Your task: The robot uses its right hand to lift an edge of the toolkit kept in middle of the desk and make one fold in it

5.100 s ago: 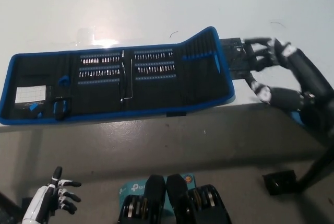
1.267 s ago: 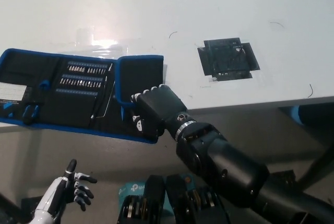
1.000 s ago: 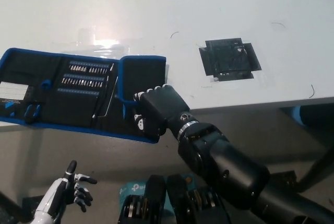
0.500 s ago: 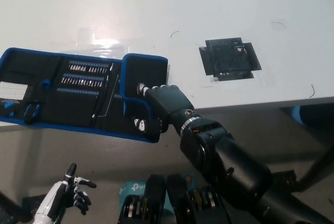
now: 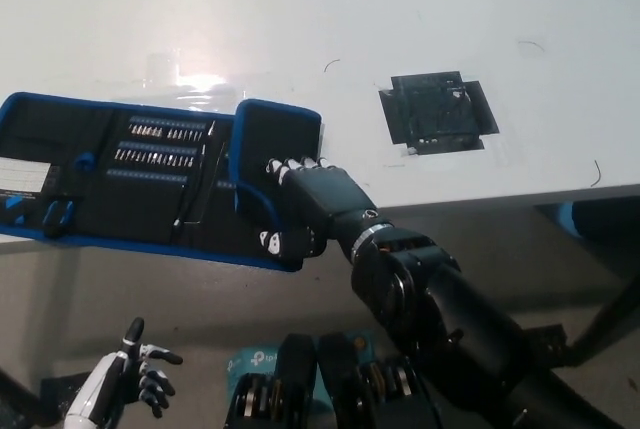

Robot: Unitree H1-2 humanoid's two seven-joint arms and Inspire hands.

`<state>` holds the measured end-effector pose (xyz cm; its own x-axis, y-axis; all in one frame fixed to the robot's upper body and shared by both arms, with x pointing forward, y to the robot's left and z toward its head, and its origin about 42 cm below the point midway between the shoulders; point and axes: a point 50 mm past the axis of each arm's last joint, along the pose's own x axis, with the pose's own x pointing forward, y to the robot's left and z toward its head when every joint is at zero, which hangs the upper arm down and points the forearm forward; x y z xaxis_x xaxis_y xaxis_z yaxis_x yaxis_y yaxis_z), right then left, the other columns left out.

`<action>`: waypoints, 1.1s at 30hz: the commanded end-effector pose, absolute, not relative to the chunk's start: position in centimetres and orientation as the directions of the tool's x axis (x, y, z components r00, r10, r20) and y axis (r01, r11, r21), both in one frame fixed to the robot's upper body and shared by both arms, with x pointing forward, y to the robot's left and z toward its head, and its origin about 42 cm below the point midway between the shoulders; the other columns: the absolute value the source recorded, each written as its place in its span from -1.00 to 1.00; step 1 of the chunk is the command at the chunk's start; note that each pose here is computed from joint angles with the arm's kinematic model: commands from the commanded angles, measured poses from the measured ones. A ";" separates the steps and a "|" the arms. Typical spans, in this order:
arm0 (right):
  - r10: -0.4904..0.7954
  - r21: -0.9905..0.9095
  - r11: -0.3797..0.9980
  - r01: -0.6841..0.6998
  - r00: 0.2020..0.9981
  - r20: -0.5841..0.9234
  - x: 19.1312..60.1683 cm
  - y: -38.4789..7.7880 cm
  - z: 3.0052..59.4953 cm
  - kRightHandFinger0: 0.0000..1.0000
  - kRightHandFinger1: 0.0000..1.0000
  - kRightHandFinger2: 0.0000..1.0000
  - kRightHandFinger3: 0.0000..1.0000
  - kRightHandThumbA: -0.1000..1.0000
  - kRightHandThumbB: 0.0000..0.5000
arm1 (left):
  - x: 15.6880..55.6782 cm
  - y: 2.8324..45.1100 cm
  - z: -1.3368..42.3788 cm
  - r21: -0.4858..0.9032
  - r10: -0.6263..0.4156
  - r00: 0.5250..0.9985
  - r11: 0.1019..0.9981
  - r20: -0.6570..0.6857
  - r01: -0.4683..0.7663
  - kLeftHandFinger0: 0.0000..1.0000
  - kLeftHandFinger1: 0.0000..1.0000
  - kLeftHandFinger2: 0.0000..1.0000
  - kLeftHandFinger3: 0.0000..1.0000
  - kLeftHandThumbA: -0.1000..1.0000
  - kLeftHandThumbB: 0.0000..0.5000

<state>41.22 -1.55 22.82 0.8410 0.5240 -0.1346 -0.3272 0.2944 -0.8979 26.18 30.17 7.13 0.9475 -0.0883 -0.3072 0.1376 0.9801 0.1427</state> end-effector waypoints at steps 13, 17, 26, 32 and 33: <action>0.536 -0.844 0.469 -0.259 0.844 0.039 39.9 -11.3 32.7 1.00 1.00 1.00 1.00 0.42 1.00 | 25.4 31.2 7.3 0.162 -0.087 0.956 0.977 -0.280 0.136 -0.45 -0.45 -0.42 -0.12 1.00 1.00; 0.515 -0.839 0.491 -0.234 0.855 0.063 39.2 -14.3 33.5 1.00 1.00 1.00 1.00 0.42 1.00 | 25.4 31.3 7.3 0.164 -0.087 0.957 0.977 -0.278 0.136 -0.48 -0.44 -0.41 -0.11 1.00 1.00; 0.314 -0.502 0.847 -0.174 0.926 0.208 35.2 -25.3 29.3 1.00 1.00 1.00 1.00 -0.09 0.56 | 25.4 31.1 7.2 0.159 -0.081 0.953 0.978 -0.292 0.132 -0.45 -0.39 -0.35 -0.06 1.00 1.00; 0.123 -0.424 0.905 -0.026 0.971 0.203 32.6 -29.3 22.2 0.03 0.38 1.00 1.00 -0.22 0.05 | 25.4 31.0 7.3 0.164 -0.071 0.953 0.979 -0.294 0.124 -0.41 -0.43 -0.38 -0.08 1.00 1.00; 0.090 -0.397 0.918 -0.004 0.976 0.199 32.0 -30.0 20.7 -0.10 0.21 1.00 1.00 -0.32 0.00 | 25.4 30.9 7.5 0.165 -0.070 0.955 0.979 -0.289 0.122 -0.43 -0.46 -0.40 -0.08 1.00 1.00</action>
<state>33.92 -27.36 22.33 0.9821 0.1875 -0.0179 -0.1689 0.8348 -0.5241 25.23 30.45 6.51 0.9427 -0.0797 -0.3240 0.1307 0.9817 0.1386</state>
